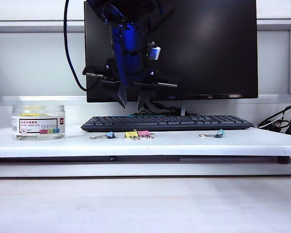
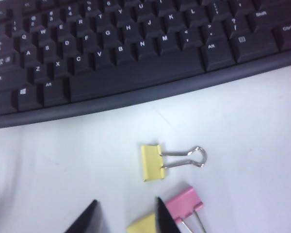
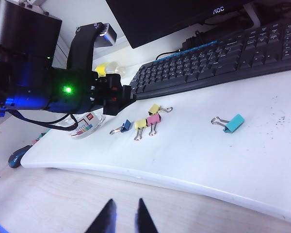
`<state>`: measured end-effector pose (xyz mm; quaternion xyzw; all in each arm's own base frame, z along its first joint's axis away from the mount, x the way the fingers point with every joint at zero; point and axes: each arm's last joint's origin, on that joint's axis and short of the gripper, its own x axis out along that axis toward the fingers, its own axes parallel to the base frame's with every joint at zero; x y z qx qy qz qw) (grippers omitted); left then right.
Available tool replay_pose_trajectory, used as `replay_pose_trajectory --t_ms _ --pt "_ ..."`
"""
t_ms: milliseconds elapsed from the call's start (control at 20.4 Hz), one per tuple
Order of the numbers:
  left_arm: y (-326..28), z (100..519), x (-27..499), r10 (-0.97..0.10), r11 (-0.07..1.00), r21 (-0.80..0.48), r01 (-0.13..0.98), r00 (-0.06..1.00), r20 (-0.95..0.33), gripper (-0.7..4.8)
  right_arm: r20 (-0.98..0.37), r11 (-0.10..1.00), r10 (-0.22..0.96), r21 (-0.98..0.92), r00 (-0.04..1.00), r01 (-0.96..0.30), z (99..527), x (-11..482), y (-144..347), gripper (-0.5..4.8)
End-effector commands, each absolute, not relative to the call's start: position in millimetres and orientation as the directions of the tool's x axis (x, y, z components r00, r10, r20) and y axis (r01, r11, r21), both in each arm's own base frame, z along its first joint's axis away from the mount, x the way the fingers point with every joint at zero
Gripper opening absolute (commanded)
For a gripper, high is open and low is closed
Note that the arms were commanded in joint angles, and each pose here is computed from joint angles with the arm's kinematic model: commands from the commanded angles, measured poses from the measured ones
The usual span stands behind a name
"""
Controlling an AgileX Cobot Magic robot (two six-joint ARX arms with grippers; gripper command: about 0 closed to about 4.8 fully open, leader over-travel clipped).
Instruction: Pick up the clips with the largest number of clips of the same color on the table and place them in a round transparent plastic box.
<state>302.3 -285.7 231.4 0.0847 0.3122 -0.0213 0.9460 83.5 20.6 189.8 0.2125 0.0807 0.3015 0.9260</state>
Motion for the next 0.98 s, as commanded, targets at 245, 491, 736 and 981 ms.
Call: replay_pose_trajectory --t_ms 245,491,736,981 --pt "-288 212 306 0.011 0.983 0.147 0.11 0.765 -0.644 1.55 -0.001 0.725 0.595 0.431 0.804 -0.536 193 83 21 0.63" --pt "-286 200 314 0.008 0.983 0.143 0.119 0.741 -0.671 1.56 -0.001 0.725 0.595 0.431 0.804 -0.536 193 83 21 0.63" --pt "-281 194 318 0.0 0.983 0.13 0.126 0.718 -0.696 1.64 -0.001 0.726 0.595 0.431 0.804 -0.536 193 83 21 0.63" --pt "-280 191 316 0.008 0.98 0.142 0.136 0.695 -0.719 1.83 -0.001 0.726 0.594 0.431 0.805 -0.535 193 83 21 0.63"
